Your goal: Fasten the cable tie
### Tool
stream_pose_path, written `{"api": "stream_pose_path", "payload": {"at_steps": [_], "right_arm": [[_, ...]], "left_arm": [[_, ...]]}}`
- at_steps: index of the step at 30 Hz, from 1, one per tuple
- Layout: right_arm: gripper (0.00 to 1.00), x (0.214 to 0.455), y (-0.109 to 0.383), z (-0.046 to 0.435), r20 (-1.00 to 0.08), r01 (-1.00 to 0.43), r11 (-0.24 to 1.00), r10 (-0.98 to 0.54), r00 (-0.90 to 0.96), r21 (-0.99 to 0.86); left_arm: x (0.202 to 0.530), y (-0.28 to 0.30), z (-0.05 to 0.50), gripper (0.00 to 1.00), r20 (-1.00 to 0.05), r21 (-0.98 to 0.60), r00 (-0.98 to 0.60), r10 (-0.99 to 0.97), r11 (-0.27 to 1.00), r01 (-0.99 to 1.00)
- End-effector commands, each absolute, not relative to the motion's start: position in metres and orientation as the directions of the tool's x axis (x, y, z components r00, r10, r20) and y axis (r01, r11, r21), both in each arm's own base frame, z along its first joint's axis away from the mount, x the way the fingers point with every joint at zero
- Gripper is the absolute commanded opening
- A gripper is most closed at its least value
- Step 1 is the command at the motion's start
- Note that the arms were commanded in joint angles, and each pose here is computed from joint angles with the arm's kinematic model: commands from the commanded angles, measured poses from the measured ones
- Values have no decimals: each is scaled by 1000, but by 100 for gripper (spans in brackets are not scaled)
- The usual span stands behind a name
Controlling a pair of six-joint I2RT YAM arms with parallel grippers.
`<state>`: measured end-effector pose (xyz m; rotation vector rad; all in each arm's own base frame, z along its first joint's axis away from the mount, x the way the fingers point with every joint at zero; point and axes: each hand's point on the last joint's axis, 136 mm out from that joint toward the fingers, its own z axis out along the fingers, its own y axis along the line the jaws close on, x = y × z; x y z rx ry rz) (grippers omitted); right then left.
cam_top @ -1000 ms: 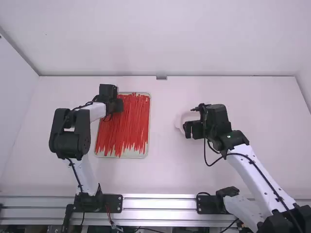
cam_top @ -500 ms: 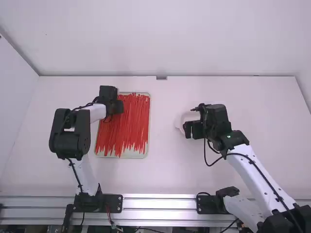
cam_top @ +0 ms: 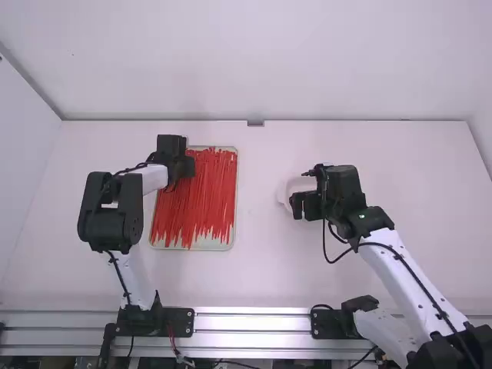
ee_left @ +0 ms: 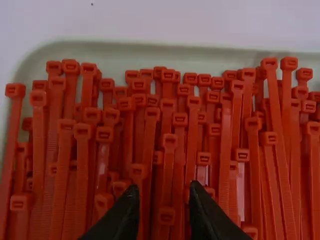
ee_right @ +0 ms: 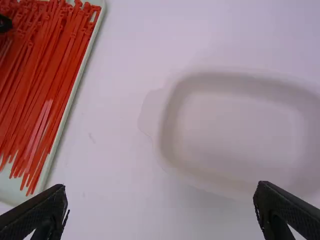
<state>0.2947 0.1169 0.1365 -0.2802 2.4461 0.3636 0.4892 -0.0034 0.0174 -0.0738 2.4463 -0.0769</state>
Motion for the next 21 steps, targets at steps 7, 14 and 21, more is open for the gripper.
{"api": "stream_pose_path", "payload": {"at_steps": [7, 14, 21], "right_arm": [[99, 300, 120, 155, -663, -303, 933, -104, -741, 192], [99, 300, 120, 155, -663, -302, 934, -105, -742, 190], [99, 300, 120, 155, -663, -303, 934, -104, -741, 192]], "left_arm": [[483, -6, 7, 23, -617, -63, -785, -55, 998, -20], [482, -6, 5, 24, -616, -63, -786, -55, 998, -21], [478, -6, 0, 24, -627, -64, -777, -55, 998, -20]]}}
